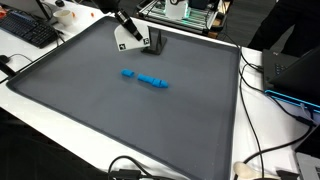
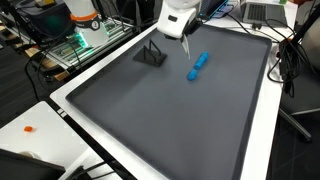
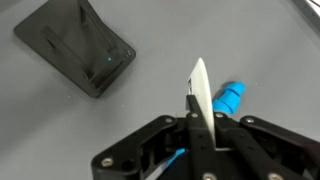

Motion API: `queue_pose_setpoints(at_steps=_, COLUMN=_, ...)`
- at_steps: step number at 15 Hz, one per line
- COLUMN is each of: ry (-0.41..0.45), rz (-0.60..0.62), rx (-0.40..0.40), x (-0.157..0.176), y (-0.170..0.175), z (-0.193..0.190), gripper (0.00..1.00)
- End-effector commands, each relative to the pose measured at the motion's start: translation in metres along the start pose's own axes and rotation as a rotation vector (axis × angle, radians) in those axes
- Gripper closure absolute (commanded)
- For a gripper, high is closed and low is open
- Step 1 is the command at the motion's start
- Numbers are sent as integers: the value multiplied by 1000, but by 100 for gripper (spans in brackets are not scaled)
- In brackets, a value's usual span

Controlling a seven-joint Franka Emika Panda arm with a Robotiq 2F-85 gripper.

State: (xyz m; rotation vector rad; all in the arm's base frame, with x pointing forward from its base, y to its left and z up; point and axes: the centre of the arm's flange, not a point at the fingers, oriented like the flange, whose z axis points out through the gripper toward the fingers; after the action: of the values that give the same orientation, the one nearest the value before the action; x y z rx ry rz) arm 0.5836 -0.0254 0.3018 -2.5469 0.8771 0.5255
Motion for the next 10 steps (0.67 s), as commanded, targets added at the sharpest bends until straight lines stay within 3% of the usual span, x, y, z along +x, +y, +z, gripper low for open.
queue_pose_setpoints(at_steps=1, ry=59, rz=101, rx=38, x=-54, y=43, z=18, gripper=99)
queue_pose_setpoints(at_steps=10, ry=131, rz=293, rx=79, x=-104, y=84, z=41, gripper=99)
